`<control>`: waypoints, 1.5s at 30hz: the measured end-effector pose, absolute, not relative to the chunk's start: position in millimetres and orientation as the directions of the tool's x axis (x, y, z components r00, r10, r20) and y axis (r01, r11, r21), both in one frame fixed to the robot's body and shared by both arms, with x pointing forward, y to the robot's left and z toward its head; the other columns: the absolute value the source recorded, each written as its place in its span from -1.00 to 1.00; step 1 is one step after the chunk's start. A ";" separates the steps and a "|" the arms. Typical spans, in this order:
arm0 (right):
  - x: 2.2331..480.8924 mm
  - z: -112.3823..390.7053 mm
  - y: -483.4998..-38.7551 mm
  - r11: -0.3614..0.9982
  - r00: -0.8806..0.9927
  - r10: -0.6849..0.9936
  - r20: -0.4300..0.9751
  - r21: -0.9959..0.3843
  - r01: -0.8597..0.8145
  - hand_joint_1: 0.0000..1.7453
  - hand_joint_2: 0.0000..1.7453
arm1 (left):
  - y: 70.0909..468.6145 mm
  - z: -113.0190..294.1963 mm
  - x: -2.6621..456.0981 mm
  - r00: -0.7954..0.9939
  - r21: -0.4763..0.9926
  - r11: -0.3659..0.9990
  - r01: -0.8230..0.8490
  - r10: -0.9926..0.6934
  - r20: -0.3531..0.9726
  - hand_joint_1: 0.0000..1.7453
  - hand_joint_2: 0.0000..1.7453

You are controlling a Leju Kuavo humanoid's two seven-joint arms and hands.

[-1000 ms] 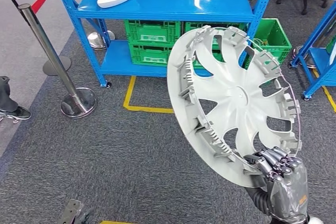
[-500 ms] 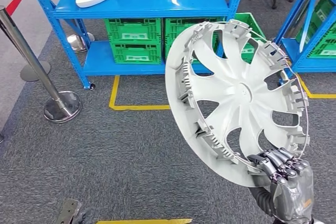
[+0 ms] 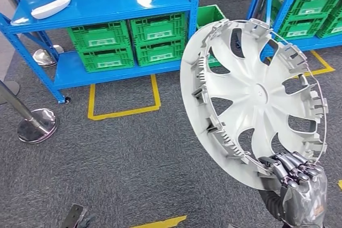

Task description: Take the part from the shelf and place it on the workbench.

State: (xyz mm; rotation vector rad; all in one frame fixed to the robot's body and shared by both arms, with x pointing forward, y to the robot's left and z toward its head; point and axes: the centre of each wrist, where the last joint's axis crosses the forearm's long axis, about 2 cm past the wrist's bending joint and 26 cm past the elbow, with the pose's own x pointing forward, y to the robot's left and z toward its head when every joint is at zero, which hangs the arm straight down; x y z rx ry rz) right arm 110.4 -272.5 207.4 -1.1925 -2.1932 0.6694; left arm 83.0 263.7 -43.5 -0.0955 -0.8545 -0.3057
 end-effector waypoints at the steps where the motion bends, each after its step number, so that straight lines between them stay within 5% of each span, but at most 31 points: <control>1: 109.6 208.2 -272.8 0.476 -0.449 0.865 0.223 -0.649 0.594 1.00 1.00 | 264.2 -43.2 82.7 0.617 0.049 0.950 0.309 -0.240 0.750 -1.00 1.00; 45: 81.9 218.6 -285.2 0.275 -0.203 0.961 0.187 -0.667 0.693 1.00 1.00 | 272.7 -30.6 56.9 0.628 0.131 0.924 0.359 -0.343 0.698 -1.00 1.00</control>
